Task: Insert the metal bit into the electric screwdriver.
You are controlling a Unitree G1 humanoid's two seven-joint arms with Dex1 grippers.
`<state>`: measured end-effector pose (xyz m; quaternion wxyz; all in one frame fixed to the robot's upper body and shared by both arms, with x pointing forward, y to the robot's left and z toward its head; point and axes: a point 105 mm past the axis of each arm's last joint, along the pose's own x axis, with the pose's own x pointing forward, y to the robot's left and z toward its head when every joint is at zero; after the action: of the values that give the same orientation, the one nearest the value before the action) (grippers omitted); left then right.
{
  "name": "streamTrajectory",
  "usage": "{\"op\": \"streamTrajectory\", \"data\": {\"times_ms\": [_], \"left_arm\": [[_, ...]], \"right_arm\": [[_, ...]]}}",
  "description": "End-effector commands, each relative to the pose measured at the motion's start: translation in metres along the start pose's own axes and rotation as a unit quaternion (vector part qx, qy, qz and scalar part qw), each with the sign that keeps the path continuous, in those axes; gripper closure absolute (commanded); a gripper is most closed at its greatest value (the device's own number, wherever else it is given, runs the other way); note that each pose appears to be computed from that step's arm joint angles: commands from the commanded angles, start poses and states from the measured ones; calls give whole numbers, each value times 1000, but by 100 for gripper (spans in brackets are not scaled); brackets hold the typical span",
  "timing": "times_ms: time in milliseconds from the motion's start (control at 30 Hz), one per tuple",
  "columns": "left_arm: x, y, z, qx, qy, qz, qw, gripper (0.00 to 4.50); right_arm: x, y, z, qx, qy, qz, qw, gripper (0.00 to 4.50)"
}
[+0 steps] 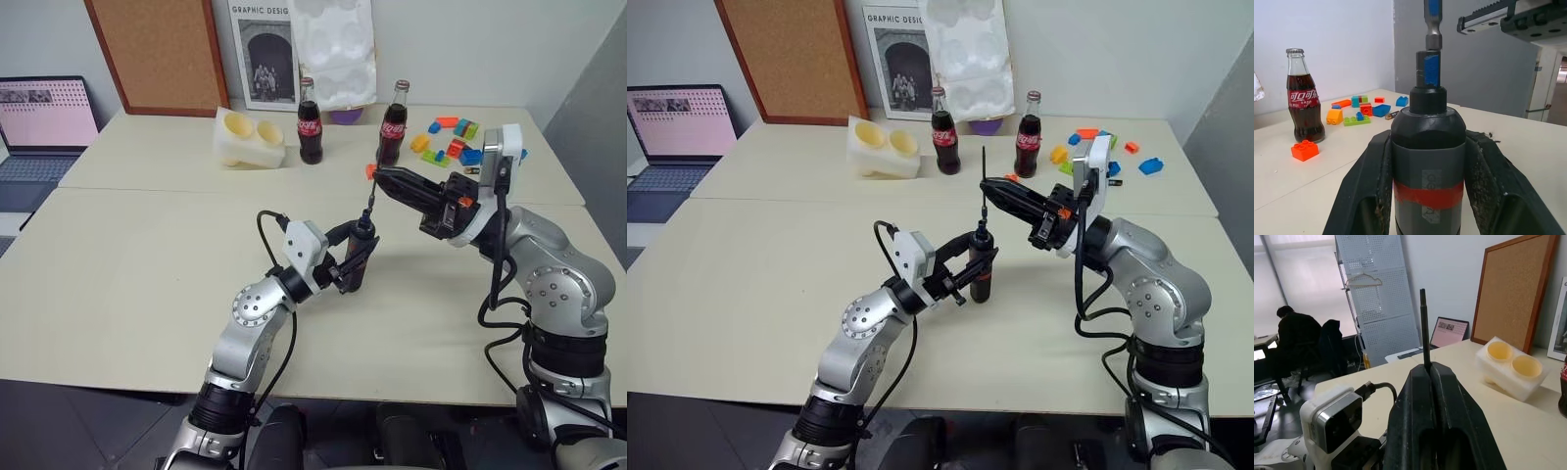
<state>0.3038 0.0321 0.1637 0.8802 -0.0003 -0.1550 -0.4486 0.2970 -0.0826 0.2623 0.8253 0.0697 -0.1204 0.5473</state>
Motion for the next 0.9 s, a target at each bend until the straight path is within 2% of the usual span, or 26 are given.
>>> {"op": "streamTrajectory", "data": {"times_ms": [33,900], "left_arm": [[3,-3,10,14,-19,-7,1000,284],[2,-5,10,24,-17,-16,999,284]], "right_arm": [[3,10,7,-13,-13,21,1000,450],[7,8,1,-19,-9,20,1000,450]]}}
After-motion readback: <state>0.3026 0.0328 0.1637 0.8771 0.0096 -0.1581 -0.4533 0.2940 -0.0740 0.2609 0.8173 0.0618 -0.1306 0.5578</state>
